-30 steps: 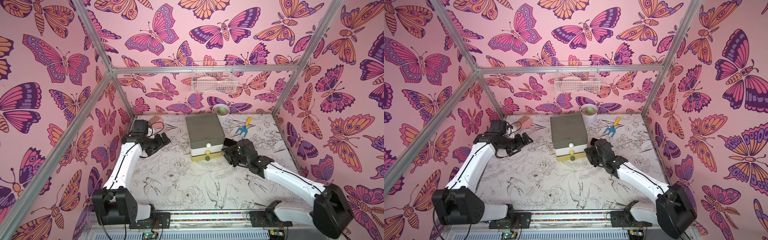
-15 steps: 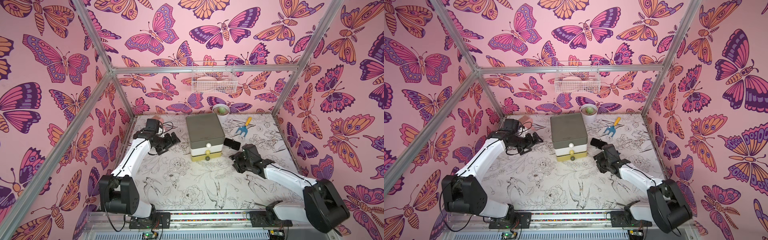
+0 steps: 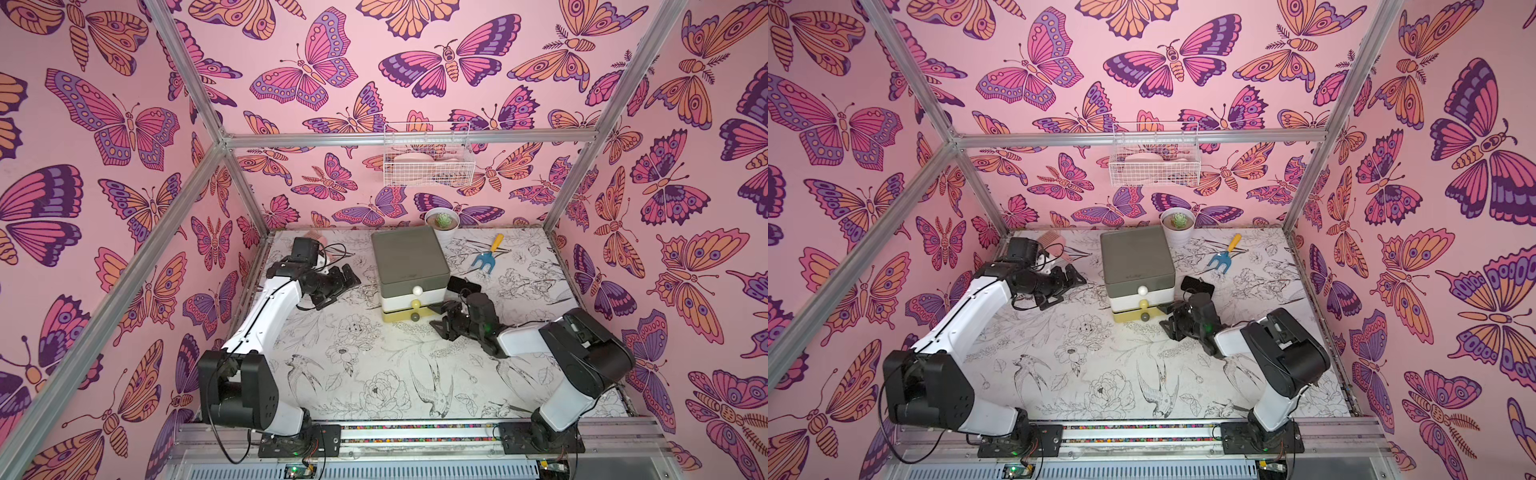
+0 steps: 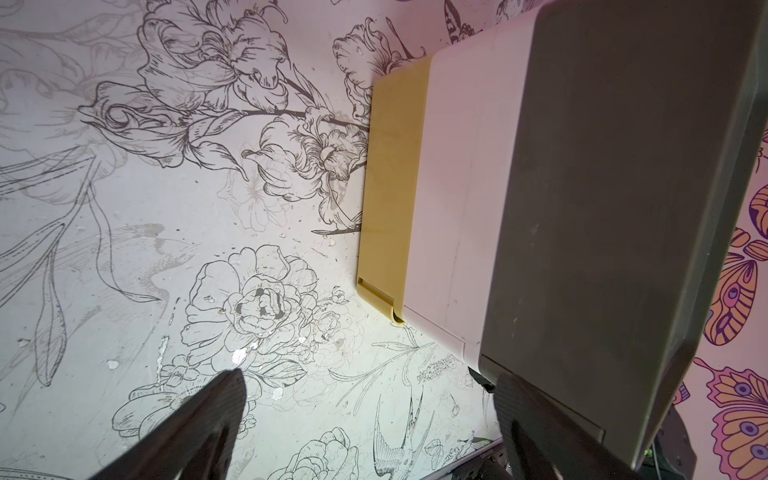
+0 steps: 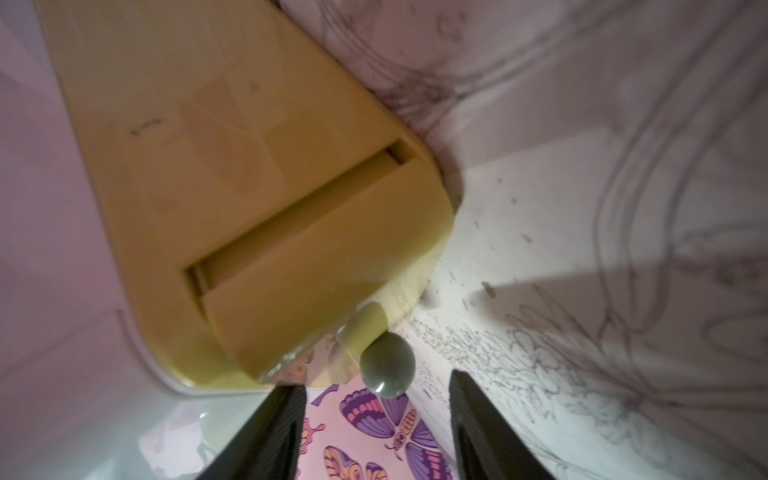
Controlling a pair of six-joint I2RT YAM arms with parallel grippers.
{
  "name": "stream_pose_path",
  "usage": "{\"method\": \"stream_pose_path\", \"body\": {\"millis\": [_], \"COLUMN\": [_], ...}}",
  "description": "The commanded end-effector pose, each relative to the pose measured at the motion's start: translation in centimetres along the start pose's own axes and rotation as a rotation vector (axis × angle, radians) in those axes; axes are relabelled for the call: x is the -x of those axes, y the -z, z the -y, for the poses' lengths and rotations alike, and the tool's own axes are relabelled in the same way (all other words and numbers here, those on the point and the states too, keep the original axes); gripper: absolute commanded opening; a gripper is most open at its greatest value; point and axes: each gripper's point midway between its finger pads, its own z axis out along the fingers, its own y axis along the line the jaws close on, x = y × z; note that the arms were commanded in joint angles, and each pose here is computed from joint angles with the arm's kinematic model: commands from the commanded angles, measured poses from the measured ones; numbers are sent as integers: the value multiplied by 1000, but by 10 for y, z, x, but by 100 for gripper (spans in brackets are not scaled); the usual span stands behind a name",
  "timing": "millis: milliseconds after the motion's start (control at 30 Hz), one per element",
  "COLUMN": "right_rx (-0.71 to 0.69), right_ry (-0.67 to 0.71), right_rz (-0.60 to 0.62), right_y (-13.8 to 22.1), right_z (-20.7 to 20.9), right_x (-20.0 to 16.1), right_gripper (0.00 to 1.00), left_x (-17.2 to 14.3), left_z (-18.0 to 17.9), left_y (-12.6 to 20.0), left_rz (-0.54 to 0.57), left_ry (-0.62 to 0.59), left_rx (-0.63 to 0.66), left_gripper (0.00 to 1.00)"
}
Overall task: Place the brooch boxes into the drawer by color
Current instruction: Open the drawer in the storage box.
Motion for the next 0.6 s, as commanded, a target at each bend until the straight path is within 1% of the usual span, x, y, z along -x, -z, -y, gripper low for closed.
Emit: {"method": "stream_pose_path", "body": {"millis": [0, 67, 167, 267, 367, 433, 500, 567], "right_rx": [172, 201, 244, 218, 200, 192, 135, 66], "right_ry": [-115, -111, -112, -82, -50, -3, 60, 154], "right_rz": [-27, -35, 12, 55, 69, 76, 106, 145], "right_y": [-8, -14, -8, 4, 8, 11, 20, 43], "right_z": [-18, -22, -23, -17, -18, -24, -26, -37], "right_x": [-26, -37, -37, -30, -29, -30, -26, -25], "right_gripper": [59, 59, 59, 59, 59, 59, 59, 60], "left_x": [-4, -6, -9, -11, -12, -11, -10, -9], "left_z": [-2, -3, -5, -8, -7, -6, -5, -3], "left_y": [4, 4, 5, 7, 6, 7, 9, 10], "left_rz": [9, 4, -3, 2, -8, -7, -1, 4], "left_ry": [-10, -13, -14, -20, -23, -27, -30, -29], "left_rx": [3, 7, 13, 24, 22, 20, 19, 16], "left_gripper": [100, 100, 100, 100, 100, 100, 100, 100]}}
